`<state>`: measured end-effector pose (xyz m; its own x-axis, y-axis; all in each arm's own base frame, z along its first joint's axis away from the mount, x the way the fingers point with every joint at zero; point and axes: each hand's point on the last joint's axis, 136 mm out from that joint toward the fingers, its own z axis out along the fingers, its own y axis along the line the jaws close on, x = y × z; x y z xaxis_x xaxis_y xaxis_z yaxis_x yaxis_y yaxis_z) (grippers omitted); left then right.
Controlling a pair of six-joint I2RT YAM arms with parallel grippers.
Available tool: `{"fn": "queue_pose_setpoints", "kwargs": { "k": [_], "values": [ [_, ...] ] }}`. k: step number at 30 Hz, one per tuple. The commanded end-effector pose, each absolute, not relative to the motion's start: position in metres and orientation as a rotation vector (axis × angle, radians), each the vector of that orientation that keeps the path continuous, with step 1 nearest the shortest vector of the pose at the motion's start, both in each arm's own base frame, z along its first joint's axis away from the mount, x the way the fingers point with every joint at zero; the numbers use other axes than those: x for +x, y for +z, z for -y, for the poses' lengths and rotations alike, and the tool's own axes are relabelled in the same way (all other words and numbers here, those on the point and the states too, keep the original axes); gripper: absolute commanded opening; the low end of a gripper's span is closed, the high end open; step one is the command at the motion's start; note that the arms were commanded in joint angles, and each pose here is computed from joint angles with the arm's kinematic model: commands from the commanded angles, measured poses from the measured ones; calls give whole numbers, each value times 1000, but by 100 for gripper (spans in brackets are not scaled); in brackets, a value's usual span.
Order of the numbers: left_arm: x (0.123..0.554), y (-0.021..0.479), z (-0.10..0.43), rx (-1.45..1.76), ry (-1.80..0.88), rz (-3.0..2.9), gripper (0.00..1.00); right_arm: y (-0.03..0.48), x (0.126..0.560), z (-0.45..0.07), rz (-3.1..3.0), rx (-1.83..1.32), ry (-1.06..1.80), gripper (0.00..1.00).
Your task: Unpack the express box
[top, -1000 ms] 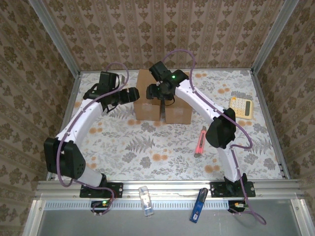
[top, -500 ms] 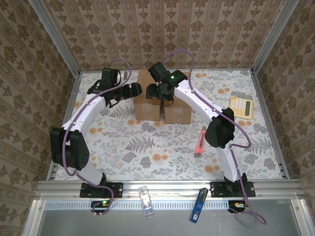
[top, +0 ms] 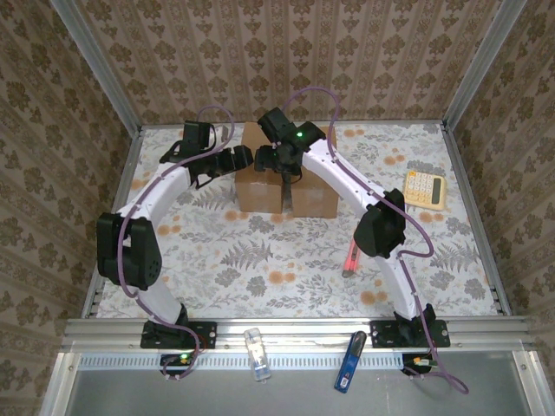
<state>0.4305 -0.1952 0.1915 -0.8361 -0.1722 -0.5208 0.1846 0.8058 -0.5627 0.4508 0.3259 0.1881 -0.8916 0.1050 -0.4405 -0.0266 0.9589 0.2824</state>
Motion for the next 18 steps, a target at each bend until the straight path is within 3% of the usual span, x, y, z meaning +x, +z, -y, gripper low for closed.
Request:
{"fn": "queue_pose_setpoints", "kwargs": {
  "k": [1, 9, 18],
  "values": [
    [428, 193, 209, 17, -953, -2394, 79, 171, 447, -333, -2694, 60, 386, 73],
    [405, 186, 216, 24, -1028, -2403, 65, 170, 444, -344, -2700, 34, 445, 65],
    [366, 204, 218, 61, -1020, -2383, 61, 179, 428, -359, -2703, -46, 478, 56]
  ]
}}
